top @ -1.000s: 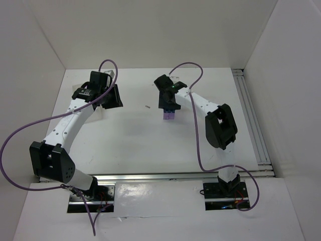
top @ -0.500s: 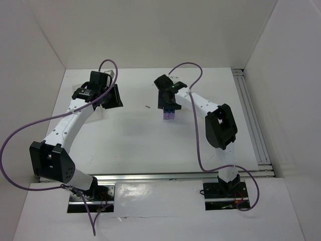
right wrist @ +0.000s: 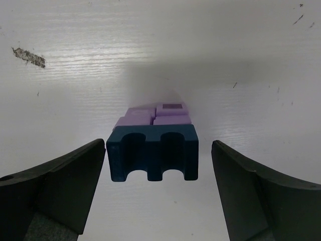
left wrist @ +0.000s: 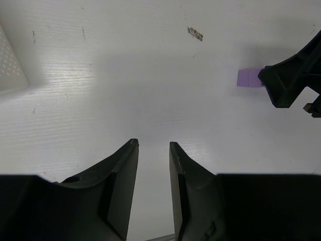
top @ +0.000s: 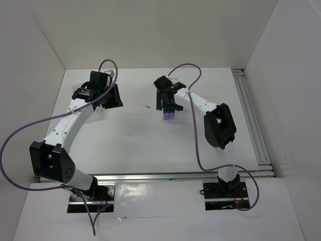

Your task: Build the wood block tower

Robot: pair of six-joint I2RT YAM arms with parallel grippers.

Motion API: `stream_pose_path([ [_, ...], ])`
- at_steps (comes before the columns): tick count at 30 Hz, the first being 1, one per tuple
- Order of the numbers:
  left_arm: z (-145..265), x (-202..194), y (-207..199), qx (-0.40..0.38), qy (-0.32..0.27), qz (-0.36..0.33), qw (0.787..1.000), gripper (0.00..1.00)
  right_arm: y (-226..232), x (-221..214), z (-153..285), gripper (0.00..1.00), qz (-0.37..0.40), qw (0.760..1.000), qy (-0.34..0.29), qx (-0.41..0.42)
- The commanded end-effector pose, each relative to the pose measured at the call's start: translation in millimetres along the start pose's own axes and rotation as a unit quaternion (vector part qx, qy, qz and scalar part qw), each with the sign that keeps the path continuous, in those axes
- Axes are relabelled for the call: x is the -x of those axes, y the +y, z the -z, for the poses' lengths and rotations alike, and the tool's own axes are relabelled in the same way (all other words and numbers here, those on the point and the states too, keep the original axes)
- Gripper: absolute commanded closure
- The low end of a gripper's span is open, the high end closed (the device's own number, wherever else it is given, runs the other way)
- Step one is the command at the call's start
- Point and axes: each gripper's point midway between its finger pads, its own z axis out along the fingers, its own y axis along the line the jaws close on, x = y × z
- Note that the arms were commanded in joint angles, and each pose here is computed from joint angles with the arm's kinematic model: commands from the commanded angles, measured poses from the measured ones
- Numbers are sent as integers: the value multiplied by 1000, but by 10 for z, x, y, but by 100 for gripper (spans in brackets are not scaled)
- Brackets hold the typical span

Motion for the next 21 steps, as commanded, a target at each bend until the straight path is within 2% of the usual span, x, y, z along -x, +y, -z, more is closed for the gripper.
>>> stream_pose_path([
  [1, -3, 35, 4, -6, -9, -12, 1000, 56, -15, -31, -16, 6, 18, 1000, 2, -15],
  [9, -3, 35, 4, -6, -9, -12, 1000, 56, -19, -81, -84, 6, 21, 1000, 10, -20],
  [13, -3, 35, 4, -6, -9, -12, 1000, 56, -16, -60, -103, 13, 21, 999, 6, -24],
  [21, -33, 21, 12, -5, -5, -11, 1000, 56, -25, -51, -105, 18, 16, 999, 4, -27],
])
